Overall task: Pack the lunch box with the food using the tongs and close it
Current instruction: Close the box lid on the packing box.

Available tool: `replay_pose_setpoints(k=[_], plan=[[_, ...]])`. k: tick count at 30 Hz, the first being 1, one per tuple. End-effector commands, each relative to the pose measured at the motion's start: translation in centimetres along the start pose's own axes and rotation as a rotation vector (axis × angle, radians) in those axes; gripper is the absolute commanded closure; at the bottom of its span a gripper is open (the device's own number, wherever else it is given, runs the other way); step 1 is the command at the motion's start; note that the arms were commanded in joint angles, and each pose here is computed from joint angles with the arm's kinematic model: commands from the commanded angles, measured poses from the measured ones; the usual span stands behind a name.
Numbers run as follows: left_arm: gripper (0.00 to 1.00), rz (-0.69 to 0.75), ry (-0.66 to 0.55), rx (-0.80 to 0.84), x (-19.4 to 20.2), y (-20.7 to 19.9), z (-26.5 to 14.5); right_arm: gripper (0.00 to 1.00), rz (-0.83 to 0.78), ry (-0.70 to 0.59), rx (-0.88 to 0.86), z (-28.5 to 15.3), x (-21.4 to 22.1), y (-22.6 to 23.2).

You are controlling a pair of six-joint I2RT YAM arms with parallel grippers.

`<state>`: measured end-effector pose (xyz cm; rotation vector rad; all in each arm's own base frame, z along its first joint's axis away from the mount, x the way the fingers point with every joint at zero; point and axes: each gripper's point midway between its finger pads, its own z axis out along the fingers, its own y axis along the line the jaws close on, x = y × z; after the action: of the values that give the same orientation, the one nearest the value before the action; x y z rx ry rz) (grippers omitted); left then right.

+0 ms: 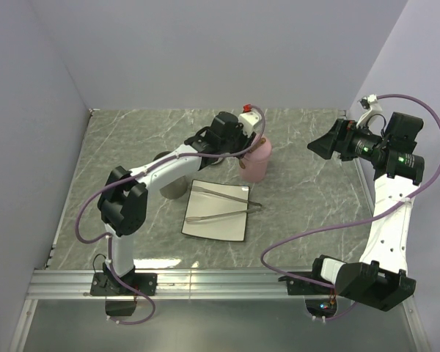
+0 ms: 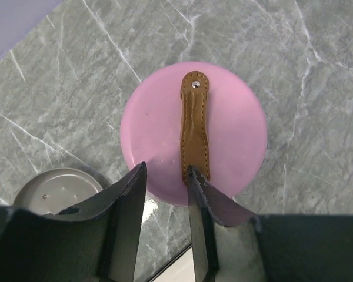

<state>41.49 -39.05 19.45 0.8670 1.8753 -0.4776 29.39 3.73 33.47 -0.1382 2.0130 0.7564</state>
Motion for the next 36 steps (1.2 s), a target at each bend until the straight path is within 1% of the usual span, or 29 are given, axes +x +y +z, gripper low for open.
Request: replay_pose_setpoints(k=[1, 7, 9, 12, 16, 17, 20, 26, 29, 31, 32, 33, 34, 35, 36], plan=[[0.61, -0.042, 0.018, 0.027, 0.4, -0.1, 0.0, 0.0, -0.036, -0.029, -0.008, -0.5, -0.6, 0.5], [0.62, -0.052, 0.047, 0.082, 0.9, -1.0, 0.4, 0.0, -0.033, -0.029, -0.013, -0.5, -0.4, 0.5], [0.6, -0.05, 0.042, 0.082, 0.6, -1.0, 0.2, 0.0, -0.029, -0.026, -0.015, -0.4, -0.3, 0.5], [0.57, -0.043, 0.003, 0.07, -0.9, -0.8, -0.5, 0.0, -0.028, -0.022, -0.018, -0.3, 0.0, 0.4], [0.57, -0.005, -0.048, 0.05, -3.8, -0.2, -1.7, 0.0, -0.019, -0.017, -0.024, -0.2, 0.2, 0.4], [0.56, 0.004, -0.074, 0.048, -5.2, -0.1, -1.9, 0.0, -0.02, -0.021, -0.023, -0.2, 0.2, 0.3], [0.55, 0.014, -0.104, 0.053, -6.9, -0.1, -2.2, 0.0, -0.019, -0.024, -0.023, -0.2, 0.3, 0.4], [0.54, -0.021, -0.113, 0.062, -6.9, -0.3, -1.6, 0.01, -0.024, -0.019, -0.041, -0.1, 0.6, 0.5], [0.5, -0.049, -0.111, 0.042, -6.7, 0.4, -2.0, 0.01, -0.024, -0.008, -0.03, 0.1, 0.9, 0.1], [0.48, -0.055, -0.121, 0.045, -7.0, 1.1, -2.9, 0.01, -0.026, -0.001, -0.024, 0.2, 1.1, -0.2], [0.47, -0.052, -0.097, 0.068, -6.2, 1.2, -3.2, 0.01, -0.025, 0.001, -0.026, 0.2, 1.2, -0.2], [0.45, -0.02, -0.094, 0.139, -5.9, 1.4, -3.8, 0.01, -0.033, 0.003, -0.035, 0.2, 1.2, -0.1], [0.44, 0.001, -0.088, 0.151, -5.8, 1.7, -4.5, 0.0, -0.034, 0.013, -0.037, 0.2, 1.5, -0.1], [0.4, 0.019, -0.074, 0.153, -5.5, 2.2, -4.9, 0.0, -0.046, 0.018, -0.036, 0.1, 1.4, -0.1], [0.33, 0.08, -0.029, 0.193, -4.1, 3.0, -5.6, 0.0, -0.064, 0.029, -0.037, 0.2, 1.6, -0.4]])
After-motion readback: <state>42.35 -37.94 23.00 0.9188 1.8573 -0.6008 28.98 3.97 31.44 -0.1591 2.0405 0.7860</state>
